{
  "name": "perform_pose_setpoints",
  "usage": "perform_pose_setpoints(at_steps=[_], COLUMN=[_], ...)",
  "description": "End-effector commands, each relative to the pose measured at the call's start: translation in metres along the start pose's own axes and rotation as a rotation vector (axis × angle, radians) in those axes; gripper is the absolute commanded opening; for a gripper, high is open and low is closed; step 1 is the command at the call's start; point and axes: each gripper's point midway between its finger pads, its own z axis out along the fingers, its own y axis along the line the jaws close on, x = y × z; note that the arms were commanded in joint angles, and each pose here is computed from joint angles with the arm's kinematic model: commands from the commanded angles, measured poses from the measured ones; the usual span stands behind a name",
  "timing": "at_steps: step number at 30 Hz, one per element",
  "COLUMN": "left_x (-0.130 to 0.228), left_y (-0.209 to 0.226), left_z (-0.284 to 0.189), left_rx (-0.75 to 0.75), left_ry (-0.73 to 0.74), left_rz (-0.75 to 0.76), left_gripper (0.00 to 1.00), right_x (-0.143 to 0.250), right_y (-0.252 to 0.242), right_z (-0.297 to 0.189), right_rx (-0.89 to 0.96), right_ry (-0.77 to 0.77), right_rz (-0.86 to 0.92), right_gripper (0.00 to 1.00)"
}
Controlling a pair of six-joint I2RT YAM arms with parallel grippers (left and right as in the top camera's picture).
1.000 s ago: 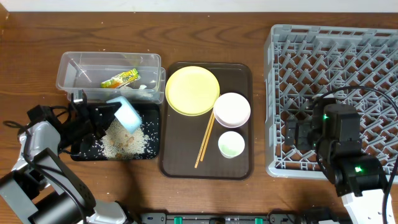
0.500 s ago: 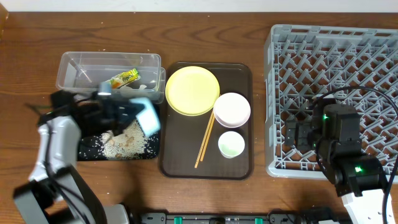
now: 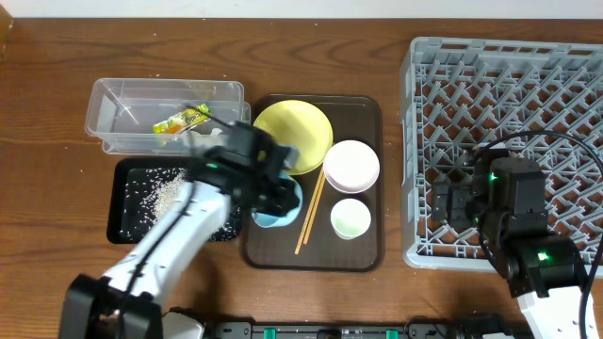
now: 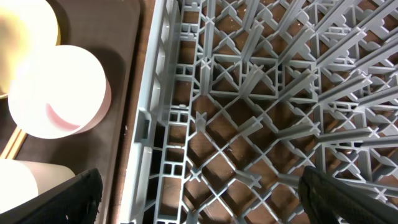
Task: Sort waste into correct bins and load items into the dishwasher rack
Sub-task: 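Set the blue bowl back down on the brown tray, then grasp the white paper cup with the left gripper and lift it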
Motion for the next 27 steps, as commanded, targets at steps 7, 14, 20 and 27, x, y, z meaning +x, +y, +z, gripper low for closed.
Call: perform_pose_setpoints(at_steps=[7, 14, 20, 27], left_x=[-0.001, -0.007, -0.028, -0.045], left_y=[0.010, 0.006, -0.018, -0.051], left_z=[0.025, 0.021, -0.010, -0.035], left_rx=[-0.235, -0.230, -0.198, -0.136], left_ry=[0.006, -0.013, -0.090, -0.197], left_rz=[0.092, 0.099, 0.127, 0.195], left_gripper=[0.11, 0.39, 0.57, 0.61], right_x=[-0.008, -0.007, -0.006, -0.006], right_y=[-0.002, -0.002, -0.002, -0.002], right_z=[-0.005, -0.005, -0.005, -0.005], right_rx=[0.004, 0.005, 0.005, 0.005], right_ry=[-0.022, -0.020, -0.015, -0.015], right_rz=[0.018, 0.018, 0.018, 0.018], right_gripper=[0.99, 0.99, 0.99, 0.99])
